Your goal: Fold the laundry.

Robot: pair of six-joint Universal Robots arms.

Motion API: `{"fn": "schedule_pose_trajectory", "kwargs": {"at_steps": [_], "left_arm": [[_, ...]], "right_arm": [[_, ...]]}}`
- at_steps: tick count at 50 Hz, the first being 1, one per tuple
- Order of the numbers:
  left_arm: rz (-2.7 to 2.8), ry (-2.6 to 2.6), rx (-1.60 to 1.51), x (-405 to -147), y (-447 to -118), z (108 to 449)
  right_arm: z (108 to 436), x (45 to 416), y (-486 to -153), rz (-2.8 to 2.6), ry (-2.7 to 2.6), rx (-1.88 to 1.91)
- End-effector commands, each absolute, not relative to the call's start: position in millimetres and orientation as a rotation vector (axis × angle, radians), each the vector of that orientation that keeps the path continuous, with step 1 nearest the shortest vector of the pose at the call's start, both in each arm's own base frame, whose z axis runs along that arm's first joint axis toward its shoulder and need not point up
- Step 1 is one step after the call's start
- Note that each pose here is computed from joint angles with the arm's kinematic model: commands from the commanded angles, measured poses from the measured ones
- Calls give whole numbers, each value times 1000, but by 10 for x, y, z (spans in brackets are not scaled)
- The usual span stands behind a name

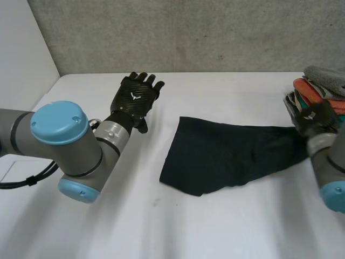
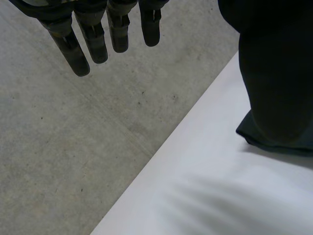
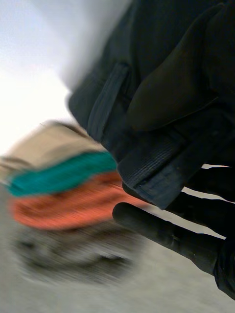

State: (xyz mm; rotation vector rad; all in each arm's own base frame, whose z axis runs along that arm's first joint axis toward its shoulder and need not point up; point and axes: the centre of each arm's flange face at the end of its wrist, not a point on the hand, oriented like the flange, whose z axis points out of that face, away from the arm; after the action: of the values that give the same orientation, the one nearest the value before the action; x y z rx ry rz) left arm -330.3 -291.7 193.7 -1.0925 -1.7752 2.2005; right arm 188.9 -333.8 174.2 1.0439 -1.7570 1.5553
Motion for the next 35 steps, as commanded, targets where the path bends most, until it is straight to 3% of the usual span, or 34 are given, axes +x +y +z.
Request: {"fn": "schedule_pose_trajectory", "kwargs": {"at_steps": [1, 8, 15, 22, 26, 29, 35], "left_arm": [[2184, -1789, -1034, -3235, -2873, 1997], [2172, -1805, -971, -3155, -2871, 2052], [2190, -1782, -956, -3169, -2883, 2119], [2241, -1687, -867, -3258, -2981, 2395], [2217, -1606, -781, -3401, -3002, 2596], [2154, -1616, -766, -3508, -3015, 2544], [1929, -1668, -875, -3989, -2756, 2274]], "right_arm": [[1947, 2969, -2862, 1990, -1428, 1380], [1449, 3598, -2243, 2077, -1246, 1894], [1545, 3726, -2282, 2148, -1250, 1868], [2123, 3480, -2426, 2505, -1951, 1382], [2394, 3070, -2582, 2551, -2377, 935], [2390, 2787, -2744, 2403, -2490, 789], [2313, 2510, -2943, 2171, -2616, 639]]}}
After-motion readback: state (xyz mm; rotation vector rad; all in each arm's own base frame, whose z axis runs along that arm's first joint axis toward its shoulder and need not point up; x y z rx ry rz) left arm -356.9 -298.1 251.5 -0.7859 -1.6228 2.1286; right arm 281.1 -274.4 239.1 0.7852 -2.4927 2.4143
